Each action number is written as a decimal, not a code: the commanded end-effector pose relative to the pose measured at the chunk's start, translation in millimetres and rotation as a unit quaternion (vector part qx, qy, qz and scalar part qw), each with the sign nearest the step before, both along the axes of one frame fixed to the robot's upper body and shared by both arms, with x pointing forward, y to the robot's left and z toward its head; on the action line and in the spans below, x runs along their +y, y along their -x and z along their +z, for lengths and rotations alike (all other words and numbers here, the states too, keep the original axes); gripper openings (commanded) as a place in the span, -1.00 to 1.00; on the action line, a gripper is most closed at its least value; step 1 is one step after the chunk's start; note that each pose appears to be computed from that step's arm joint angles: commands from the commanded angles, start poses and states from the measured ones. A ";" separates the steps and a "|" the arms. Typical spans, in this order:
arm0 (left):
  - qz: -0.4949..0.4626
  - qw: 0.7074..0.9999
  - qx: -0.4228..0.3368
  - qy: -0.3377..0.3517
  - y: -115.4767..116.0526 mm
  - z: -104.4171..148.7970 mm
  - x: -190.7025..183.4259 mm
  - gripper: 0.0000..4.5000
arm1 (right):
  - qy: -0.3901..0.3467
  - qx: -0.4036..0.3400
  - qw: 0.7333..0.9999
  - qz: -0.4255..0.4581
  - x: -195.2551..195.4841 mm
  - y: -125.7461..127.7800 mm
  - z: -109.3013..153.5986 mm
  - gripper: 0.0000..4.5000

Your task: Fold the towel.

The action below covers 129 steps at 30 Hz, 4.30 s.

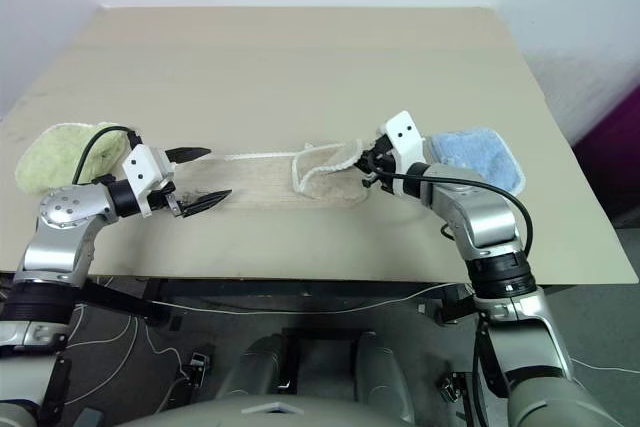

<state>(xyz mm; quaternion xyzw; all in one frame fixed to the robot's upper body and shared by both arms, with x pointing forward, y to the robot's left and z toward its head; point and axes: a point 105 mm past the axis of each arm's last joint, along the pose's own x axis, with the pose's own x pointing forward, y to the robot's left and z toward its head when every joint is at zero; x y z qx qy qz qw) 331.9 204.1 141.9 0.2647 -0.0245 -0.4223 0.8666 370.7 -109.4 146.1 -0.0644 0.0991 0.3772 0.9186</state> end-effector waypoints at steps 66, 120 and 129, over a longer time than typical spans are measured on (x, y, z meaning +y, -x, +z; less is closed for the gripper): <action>0.401 0.583 0.326 0.627 11.2 -53.2 24.4 0.02 | -0.026 -0.163 0.986 0.036 16.3 8.6 62.7 -0.89; -0.033 0.978 0.174 0.106 1.1 2.8 -170.4 -0.99 | -0.019 -0.168 0.983 -0.073 -25.5 3.4 60.6 -0.89; -0.064 0.966 0.175 0.182 12.1 30.0 -159.0 0.15 | -0.016 -0.165 0.984 -0.062 -20.7 3.4 60.4 -0.89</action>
